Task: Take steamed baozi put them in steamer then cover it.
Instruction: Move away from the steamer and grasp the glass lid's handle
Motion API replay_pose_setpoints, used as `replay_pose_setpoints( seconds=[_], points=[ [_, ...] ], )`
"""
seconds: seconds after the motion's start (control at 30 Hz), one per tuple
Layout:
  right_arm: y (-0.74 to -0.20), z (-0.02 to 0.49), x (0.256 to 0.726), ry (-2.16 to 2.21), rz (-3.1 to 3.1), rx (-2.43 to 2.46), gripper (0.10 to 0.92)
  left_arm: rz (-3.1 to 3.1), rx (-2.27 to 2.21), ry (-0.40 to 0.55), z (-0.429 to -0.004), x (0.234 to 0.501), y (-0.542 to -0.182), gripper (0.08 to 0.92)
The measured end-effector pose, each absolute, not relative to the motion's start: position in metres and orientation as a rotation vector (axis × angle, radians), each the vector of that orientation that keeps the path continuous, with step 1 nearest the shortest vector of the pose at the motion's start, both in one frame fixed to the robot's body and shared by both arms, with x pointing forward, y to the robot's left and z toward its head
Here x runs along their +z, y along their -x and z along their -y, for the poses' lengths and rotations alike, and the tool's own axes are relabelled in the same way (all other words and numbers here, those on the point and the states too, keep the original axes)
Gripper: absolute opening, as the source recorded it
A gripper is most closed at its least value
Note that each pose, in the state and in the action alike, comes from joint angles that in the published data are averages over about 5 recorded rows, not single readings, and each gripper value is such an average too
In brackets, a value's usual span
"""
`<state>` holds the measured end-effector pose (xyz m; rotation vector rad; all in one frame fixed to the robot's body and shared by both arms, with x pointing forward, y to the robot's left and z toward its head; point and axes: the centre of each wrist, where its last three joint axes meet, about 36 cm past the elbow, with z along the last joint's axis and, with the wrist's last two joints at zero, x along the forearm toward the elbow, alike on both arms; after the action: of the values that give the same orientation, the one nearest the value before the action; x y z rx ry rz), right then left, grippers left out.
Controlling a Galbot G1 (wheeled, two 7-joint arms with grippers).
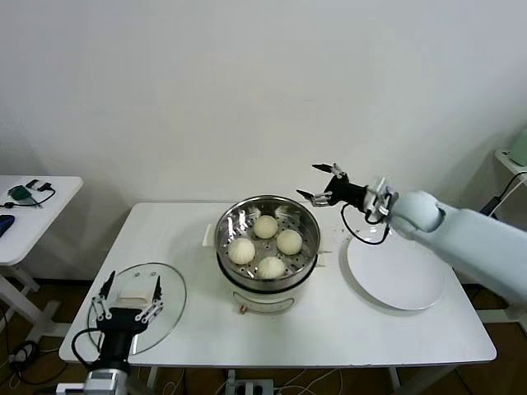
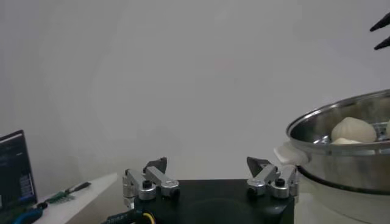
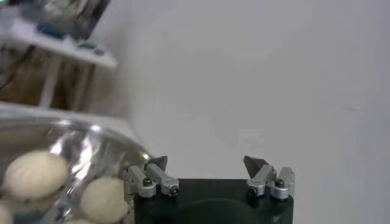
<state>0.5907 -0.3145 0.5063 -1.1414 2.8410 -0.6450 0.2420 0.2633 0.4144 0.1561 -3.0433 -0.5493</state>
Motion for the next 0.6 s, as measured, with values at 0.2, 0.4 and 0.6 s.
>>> replay_pose_setpoints(
  seconds=[0.2,0.4,0.6],
  points=[
    [-0.560,0.320,0.473,0.936,-2.900,-0.423,0.823,3.021,-0.635,-0.170,-0.267,0.416,-0.245,0.823],
    [-0.526,0.328,0.443,0.767,-2.964,-0.270,0.823,2.932,-0.889,-0.178,-0.275,0.416,-0.250,0.823],
    [-0.491,0.340,0.413,0.613,-3.028,-0.144,0.823,2.707,-1.335,-0.148,-0.281,0.411,-0.253,0.823]
  ],
)
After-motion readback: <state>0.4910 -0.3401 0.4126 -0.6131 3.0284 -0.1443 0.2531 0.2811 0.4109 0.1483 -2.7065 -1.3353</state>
